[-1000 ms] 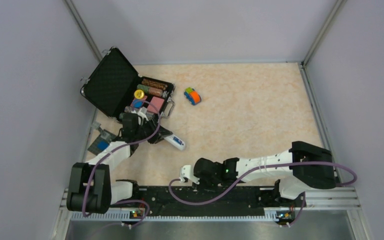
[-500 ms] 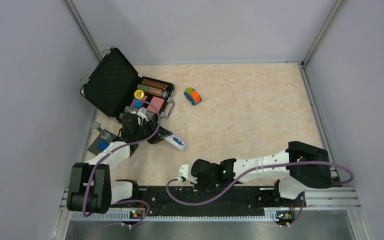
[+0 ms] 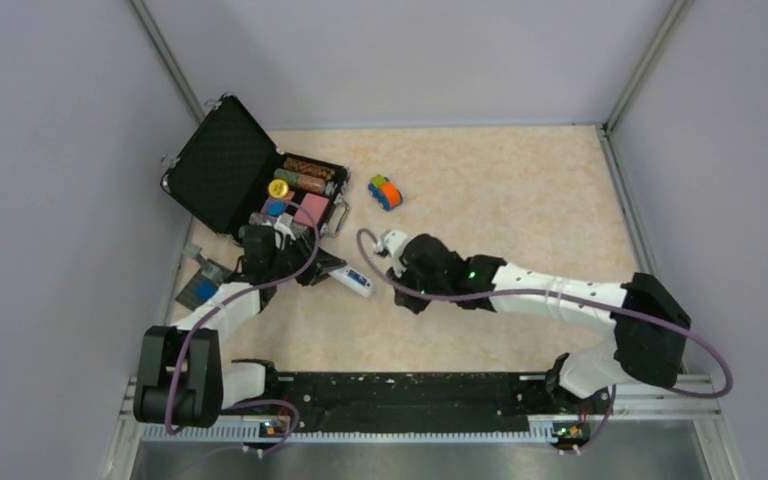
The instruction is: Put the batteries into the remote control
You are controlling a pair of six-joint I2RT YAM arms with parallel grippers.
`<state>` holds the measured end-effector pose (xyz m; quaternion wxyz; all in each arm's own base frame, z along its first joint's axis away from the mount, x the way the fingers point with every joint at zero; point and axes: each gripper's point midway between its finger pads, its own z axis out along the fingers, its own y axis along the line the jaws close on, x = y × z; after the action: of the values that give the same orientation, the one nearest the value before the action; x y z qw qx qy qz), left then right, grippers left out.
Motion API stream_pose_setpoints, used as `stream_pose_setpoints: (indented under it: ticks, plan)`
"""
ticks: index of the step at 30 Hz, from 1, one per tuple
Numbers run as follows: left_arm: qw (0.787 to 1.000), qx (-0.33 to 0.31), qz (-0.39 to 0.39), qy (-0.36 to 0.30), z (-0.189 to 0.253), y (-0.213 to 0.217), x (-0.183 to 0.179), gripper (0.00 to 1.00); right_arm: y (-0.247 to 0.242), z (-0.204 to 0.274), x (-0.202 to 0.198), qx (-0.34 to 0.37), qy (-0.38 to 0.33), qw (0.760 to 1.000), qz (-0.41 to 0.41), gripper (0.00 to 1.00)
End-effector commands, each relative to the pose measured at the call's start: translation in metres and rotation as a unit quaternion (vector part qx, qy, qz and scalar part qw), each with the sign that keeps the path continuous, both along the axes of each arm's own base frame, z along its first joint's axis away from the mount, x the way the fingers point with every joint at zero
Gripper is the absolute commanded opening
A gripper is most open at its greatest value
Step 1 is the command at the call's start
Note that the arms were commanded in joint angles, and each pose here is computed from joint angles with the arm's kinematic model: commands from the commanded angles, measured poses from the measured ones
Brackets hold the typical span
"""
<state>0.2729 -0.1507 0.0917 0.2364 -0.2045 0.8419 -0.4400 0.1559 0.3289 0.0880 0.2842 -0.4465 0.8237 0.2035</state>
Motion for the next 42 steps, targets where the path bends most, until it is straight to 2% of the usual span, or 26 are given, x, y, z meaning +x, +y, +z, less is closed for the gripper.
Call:
stream_pose_setpoints:
  ticks: [1,7,11,14,16,27,42]
  plan:
    - [0.995,-0.068,0.005,-0.079,0.065,-0.01,0.025,0.0,0.017,0.103,0.047,0.18,0.056,0.978,-0.09,0.0]
    - [0.981,-0.14,0.029,-0.131,0.135,-0.017,0.05,0.0,0.02,0.189,0.082,0.353,0.135,0.912,-0.16,0.0]
    - [0.974,-0.167,0.037,-0.149,0.179,-0.024,0.06,0.0,0.029,0.252,0.087,0.476,0.168,0.847,-0.164,0.0]
    - [0.97,-0.187,0.044,-0.146,0.199,-0.031,0.064,0.0,0.029,0.298,0.085,0.566,0.189,0.788,-0.151,0.0]
    - [0.967,-0.202,0.044,-0.148,0.211,-0.035,0.064,0.0,0.026,0.319,0.085,0.596,0.183,0.769,-0.141,0.0]
    - [0.945,-0.271,0.007,-0.184,0.263,-0.051,0.049,0.0,0.021,0.348,0.084,0.662,0.171,0.721,-0.108,0.0]
    - [0.935,-0.287,-0.018,-0.209,0.288,-0.054,0.034,0.0,0.031,0.34,0.087,0.686,0.237,0.681,-0.095,0.0]
